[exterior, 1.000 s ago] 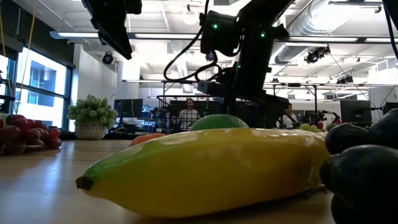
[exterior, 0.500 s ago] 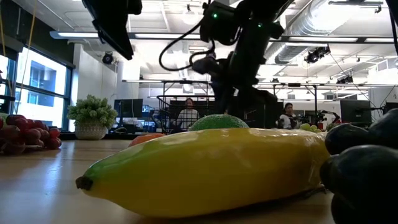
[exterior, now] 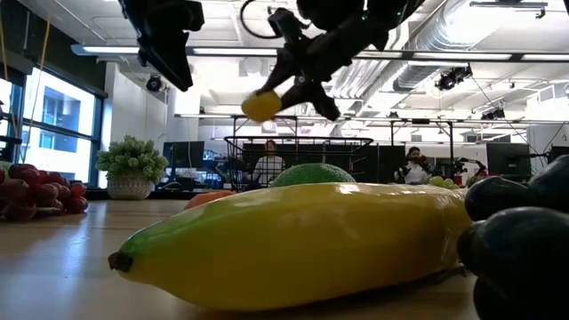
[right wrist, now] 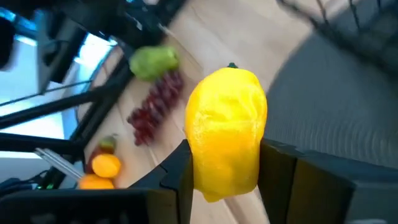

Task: Build produce basket
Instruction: Put the lemon into the wire basket

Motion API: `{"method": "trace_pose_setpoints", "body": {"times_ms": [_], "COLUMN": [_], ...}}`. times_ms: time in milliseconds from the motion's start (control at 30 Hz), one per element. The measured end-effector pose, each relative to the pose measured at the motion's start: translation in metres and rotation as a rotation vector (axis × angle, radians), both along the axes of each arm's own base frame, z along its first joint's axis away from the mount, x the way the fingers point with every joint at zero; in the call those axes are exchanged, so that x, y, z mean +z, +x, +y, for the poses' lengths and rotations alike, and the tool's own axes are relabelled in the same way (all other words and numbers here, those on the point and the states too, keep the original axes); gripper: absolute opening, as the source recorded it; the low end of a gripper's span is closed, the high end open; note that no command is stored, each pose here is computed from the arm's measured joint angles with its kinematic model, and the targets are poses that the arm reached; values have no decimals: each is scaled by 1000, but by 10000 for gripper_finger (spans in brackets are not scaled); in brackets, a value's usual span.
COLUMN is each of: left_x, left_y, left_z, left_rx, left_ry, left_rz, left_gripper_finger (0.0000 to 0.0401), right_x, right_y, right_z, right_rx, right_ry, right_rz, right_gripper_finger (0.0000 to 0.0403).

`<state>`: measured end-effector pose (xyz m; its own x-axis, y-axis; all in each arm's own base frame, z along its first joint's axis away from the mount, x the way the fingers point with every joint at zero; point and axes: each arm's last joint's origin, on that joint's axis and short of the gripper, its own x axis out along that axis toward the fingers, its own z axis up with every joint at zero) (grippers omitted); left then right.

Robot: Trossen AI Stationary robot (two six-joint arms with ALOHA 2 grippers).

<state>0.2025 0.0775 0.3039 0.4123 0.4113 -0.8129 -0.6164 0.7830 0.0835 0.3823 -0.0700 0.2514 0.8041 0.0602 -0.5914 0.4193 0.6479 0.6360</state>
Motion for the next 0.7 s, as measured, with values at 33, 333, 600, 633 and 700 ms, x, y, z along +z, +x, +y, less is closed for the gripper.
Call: {"method": "trace_pose_setpoints", "body": {"times_ms": [33, 333, 600, 633, 700], "left_x": [0, 0, 1, 1, 1], "left_y": [0, -2, 0, 0, 0], "left_z": [1, 6, 7, 7, 7], "left_rx": [5, 31, 28, 28, 28], "left_ry": [0, -1, 5, 5, 5], "left_rz": [0, -5, -24, -25, -24], "left_gripper_finger": [170, 170, 170, 170, 170], "right_x": [3, 14, 25, 26, 26], "right_y": [-1, -7, -17, -19, -21], "right_z": [-5, -54, -95, -100, -110], "right_rx": [7, 11, -79, -88, -110], "right_ry": [-13, -154, -371, -388, -423], "right_rz": [-19, -156, -246, -254, -268], "right_gripper_finger": [110, 111, 112, 112, 112]}}
